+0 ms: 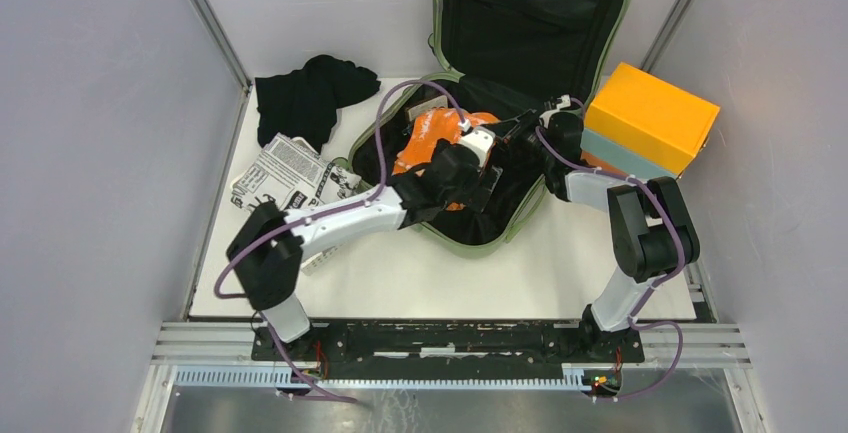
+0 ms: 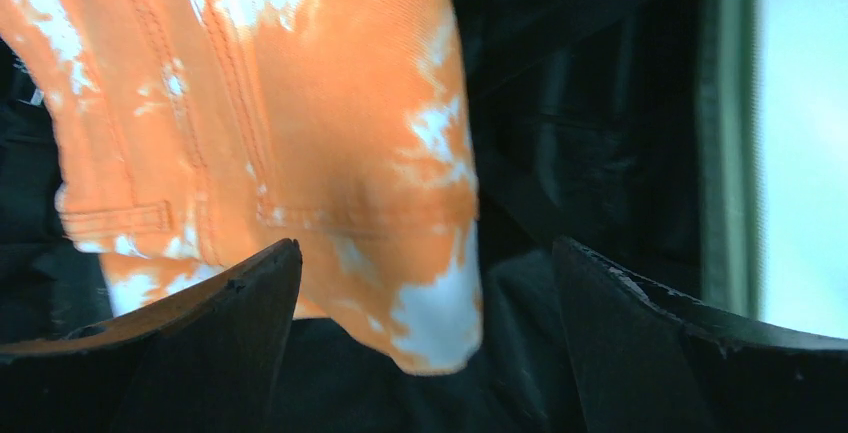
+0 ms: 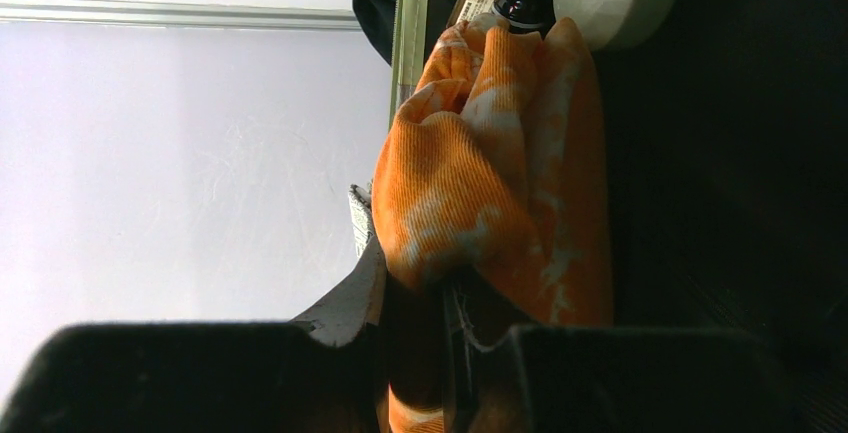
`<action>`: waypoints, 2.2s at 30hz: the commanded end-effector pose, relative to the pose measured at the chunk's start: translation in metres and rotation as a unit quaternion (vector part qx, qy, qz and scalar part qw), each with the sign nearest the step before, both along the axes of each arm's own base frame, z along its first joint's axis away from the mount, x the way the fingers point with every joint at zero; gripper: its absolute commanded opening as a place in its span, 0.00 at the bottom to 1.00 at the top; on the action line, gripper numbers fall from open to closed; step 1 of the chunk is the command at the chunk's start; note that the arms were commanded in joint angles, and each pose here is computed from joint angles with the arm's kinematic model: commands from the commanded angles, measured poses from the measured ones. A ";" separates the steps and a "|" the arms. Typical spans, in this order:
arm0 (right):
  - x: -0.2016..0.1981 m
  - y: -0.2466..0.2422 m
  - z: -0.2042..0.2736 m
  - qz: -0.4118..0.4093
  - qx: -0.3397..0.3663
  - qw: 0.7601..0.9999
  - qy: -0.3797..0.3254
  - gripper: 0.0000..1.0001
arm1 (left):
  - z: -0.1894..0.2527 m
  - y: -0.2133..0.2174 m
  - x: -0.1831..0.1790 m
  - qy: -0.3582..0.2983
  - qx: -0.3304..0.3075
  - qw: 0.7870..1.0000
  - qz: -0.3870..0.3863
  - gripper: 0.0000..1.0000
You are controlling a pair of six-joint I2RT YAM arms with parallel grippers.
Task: Open, take out, and arrange the luggage
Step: Pick up the clothes from the luggage.
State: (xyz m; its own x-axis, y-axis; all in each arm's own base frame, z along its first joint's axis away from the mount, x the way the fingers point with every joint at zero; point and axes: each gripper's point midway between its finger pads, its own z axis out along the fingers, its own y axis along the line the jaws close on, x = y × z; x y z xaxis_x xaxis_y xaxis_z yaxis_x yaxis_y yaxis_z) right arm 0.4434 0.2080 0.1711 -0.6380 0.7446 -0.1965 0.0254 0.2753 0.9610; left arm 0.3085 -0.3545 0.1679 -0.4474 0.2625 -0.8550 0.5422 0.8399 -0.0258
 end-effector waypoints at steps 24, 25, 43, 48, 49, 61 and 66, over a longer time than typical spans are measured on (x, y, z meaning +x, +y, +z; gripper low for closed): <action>0.004 0.000 0.078 0.022 0.004 0.989 -0.143 0.28 | 0.014 0.011 0.059 -0.087 0.185 0.974 0.093 0.02; 0.003 0.001 0.080 0.027 -0.002 0.988 -0.150 0.38 | 0.024 0.011 0.056 -0.092 0.177 0.977 0.080 0.02; -0.082 -0.011 0.149 0.094 -0.196 0.863 -0.456 0.79 | 0.152 0.080 -0.002 -0.089 0.026 0.990 -0.104 0.02; -0.098 -0.010 0.158 0.099 -0.203 0.836 -0.500 0.83 | 0.161 0.109 -0.012 -0.093 0.032 0.988 -0.120 0.02; -0.101 -0.009 0.160 0.103 -0.200 0.832 -0.507 0.84 | 0.164 0.113 -0.013 -0.094 0.032 0.988 -0.121 0.02; -0.104 -0.007 0.152 0.113 -0.195 0.830 -0.510 0.89 | 0.203 0.155 -0.046 -0.098 0.030 0.988 -0.114 0.02; -0.104 -0.004 0.142 0.123 -0.196 0.833 -0.503 0.90 | 0.214 0.171 -0.055 -0.097 0.029 0.990 -0.095 0.02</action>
